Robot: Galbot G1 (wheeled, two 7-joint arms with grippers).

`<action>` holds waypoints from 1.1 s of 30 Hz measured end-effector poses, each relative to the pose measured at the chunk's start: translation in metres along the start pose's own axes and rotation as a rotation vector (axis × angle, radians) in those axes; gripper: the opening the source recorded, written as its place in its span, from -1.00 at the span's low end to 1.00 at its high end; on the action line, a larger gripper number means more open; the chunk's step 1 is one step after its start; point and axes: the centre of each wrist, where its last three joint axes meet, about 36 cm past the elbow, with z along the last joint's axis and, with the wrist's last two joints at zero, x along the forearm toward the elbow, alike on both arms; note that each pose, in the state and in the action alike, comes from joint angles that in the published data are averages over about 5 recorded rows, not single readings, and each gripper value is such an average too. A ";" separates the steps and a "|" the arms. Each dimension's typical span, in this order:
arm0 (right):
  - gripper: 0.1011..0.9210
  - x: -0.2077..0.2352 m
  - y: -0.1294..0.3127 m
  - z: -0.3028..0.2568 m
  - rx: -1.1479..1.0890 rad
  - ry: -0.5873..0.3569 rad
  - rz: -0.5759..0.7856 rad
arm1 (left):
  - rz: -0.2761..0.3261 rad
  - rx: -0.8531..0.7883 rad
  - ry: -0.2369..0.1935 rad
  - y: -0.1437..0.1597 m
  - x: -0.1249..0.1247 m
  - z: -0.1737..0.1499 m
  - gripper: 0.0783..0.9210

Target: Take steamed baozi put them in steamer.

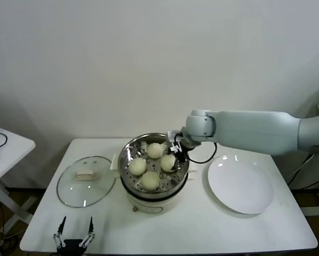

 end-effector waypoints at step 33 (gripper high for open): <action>0.76 0.062 0.012 0.061 -0.300 -0.339 0.300 | 0.007 -0.003 0.000 -0.002 -0.005 -0.005 0.77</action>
